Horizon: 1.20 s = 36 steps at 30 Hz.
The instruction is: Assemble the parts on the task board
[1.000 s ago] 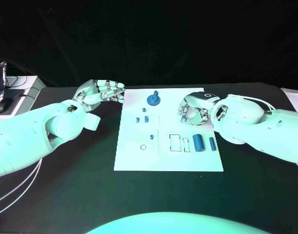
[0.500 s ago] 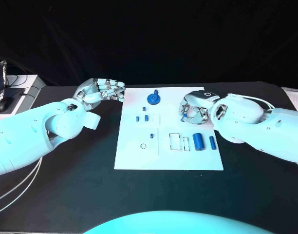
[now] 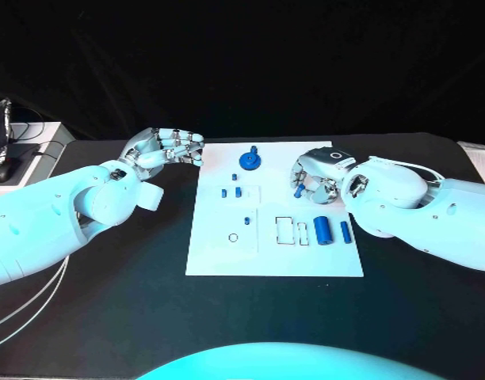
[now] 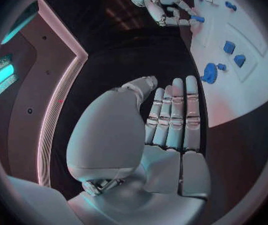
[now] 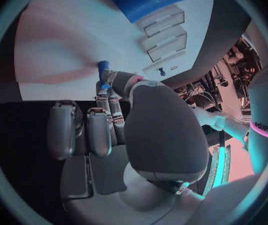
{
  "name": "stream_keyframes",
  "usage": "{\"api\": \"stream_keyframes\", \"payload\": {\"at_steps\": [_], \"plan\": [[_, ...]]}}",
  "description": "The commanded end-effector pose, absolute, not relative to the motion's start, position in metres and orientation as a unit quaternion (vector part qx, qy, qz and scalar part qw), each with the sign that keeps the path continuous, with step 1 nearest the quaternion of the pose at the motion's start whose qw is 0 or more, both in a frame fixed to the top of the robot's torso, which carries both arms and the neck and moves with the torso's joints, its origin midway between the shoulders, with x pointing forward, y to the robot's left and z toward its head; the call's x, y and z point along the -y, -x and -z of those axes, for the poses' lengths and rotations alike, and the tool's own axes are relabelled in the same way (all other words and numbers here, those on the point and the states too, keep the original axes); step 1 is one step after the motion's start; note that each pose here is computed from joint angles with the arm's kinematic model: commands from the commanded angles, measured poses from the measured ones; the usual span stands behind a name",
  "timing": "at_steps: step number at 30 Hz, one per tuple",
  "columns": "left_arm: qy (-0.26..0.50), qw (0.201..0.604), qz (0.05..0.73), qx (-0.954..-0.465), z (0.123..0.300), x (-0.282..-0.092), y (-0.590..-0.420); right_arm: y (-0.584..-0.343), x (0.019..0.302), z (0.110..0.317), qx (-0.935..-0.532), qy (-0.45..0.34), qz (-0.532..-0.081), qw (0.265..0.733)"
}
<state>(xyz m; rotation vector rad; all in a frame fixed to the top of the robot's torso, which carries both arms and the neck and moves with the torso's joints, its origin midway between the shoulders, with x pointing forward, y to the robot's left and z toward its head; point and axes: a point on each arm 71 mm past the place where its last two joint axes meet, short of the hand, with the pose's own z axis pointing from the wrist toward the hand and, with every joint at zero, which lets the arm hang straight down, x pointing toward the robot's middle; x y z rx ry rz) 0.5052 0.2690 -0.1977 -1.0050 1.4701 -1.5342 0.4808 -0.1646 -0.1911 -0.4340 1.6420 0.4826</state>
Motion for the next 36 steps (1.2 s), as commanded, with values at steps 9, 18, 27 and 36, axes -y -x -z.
{"api": "stream_keyframes", "payload": {"at_steps": [9, 18, 27, 36], "plan": [[0.390, 0.379, 0.608, -0.578, 0.198, -0.266, -0.505, -0.466, 0.156, 0.168, -0.678, 0.198, -0.228, 0.670], [0.390, 0.376, 0.609, -0.579, 0.199, -0.263, -0.506, -0.451, 0.134, 0.143, -0.665, 0.210, -0.258, 0.669], [0.390, 0.372, 0.612, -0.578, 0.200, -0.258, -0.507, -0.430, 0.086, 0.153, -0.663, 0.235, -0.298, 0.645], [0.390, 0.370, 0.615, -0.577, 0.200, -0.254, -0.507, -0.408, 0.051, 0.179, -0.670, 0.252, -0.331, 0.615]]}}
